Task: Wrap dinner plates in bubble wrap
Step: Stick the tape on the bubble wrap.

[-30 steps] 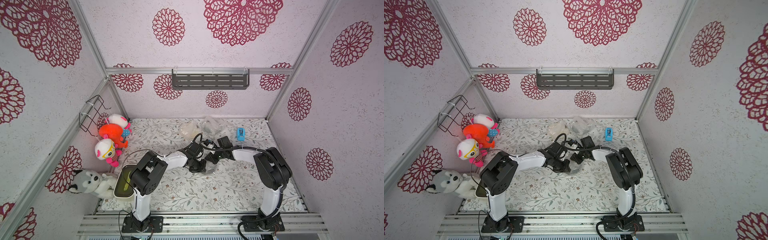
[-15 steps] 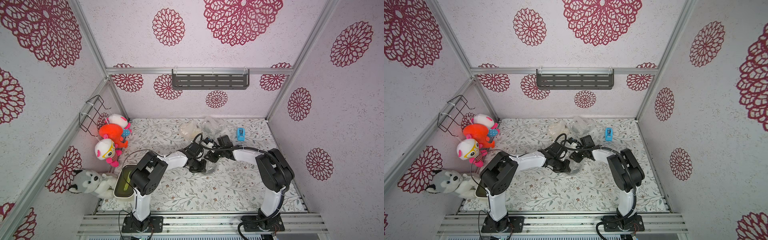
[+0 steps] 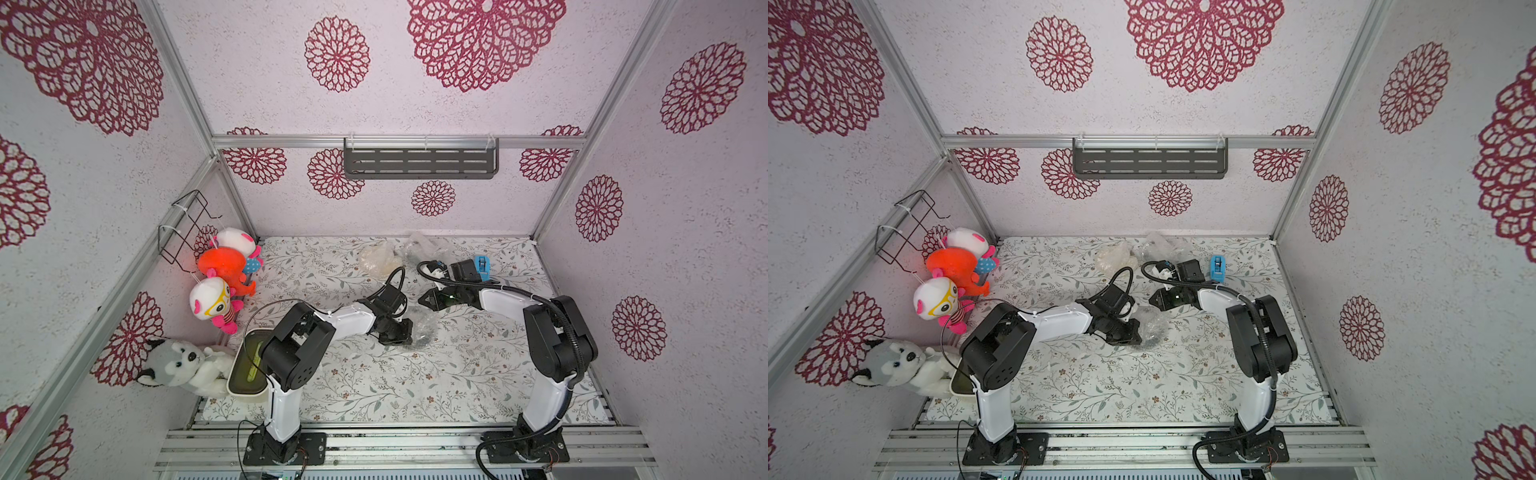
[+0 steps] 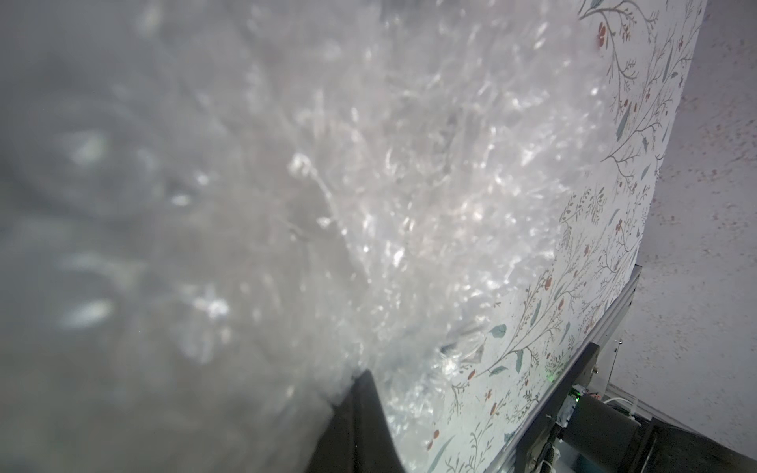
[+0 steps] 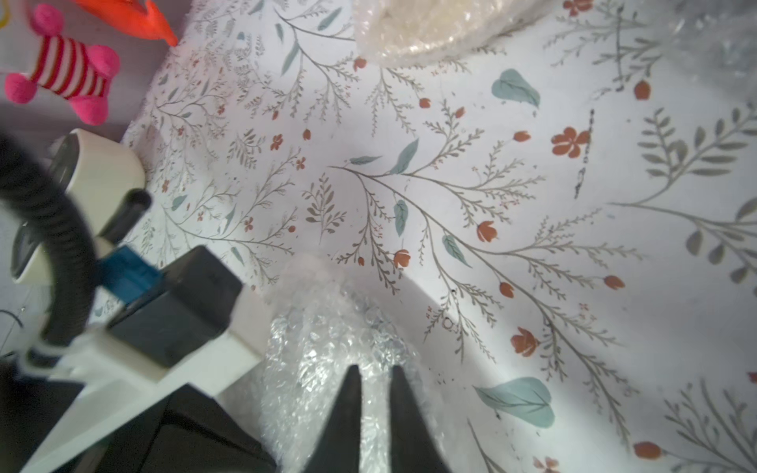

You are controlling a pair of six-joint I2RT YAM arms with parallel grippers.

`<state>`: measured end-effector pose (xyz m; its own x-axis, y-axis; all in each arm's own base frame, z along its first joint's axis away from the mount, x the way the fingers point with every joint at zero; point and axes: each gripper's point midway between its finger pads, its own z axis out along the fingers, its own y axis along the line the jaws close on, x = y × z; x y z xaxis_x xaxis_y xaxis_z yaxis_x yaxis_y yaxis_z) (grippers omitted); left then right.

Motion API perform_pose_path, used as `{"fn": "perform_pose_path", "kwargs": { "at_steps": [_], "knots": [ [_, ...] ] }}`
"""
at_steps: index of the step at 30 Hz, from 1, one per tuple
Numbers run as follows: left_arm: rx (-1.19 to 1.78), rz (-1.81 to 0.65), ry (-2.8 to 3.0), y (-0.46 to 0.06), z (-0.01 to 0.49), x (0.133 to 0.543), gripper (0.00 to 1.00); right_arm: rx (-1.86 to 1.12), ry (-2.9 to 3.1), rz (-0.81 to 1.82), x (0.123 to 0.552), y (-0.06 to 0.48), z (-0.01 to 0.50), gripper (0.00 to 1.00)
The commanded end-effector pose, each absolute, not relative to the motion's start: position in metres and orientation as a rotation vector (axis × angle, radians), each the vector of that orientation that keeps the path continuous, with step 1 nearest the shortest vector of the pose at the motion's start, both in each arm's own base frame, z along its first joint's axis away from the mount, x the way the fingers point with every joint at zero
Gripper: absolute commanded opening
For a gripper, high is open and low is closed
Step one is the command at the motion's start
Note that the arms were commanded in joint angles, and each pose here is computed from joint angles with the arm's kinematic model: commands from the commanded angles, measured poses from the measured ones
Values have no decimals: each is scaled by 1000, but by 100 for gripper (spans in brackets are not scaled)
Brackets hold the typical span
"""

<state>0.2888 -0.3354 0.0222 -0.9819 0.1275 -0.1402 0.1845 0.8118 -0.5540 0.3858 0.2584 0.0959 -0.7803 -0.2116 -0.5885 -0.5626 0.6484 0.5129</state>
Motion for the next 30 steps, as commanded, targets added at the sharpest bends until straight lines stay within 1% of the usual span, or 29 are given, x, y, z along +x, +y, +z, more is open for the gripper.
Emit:
{"fn": "perform_pose_path", "kwargs": {
  "at_steps": [1, 4, 7, 9, 11, 14, 18, 21, 25, 30],
  "knots": [
    [286, -871, 2895, -333, 26, 283, 0, -592, 2345, 1204, 353, 280, 130, 0],
    [286, -873, 2895, -334, 26, 283, 0, -574, 2371, 1263, 339, 288, 115, 0],
    [290, -876, 2896, -334, 26, 283, 0, -479, 2456, 1243, 341, 285, 83, 0],
    [289, -875, 2898, -334, 26, 283, 0, -425, 2539, 1215, 336, 279, 53, 0],
    [287, -875, 2898, -334, 25, 282, 0, -405, 2591, 1202, 331, 274, 38, 0],
    [285, -874, 2897, -333, 26, 282, 0, -421, 2571, 1174, 330, 271, 50, 0],
    [290, -872, 2899, -334, 26, 283, 0, -400, 2556, 1178, 314, 265, 62, 0],
    [290, -869, 2906, -333, 24, 282, 0, -360, 2601, 1172, 300, 259, 46, 0],
    [282, -869, 2905, -333, 24, 283, 0, -326, 2675, 1111, 298, 251, 22, 0],
    [280, -866, 2902, -333, 25, 283, 0, -382, 2657, 1082, 297, 249, 43, 0]
  ]
}}
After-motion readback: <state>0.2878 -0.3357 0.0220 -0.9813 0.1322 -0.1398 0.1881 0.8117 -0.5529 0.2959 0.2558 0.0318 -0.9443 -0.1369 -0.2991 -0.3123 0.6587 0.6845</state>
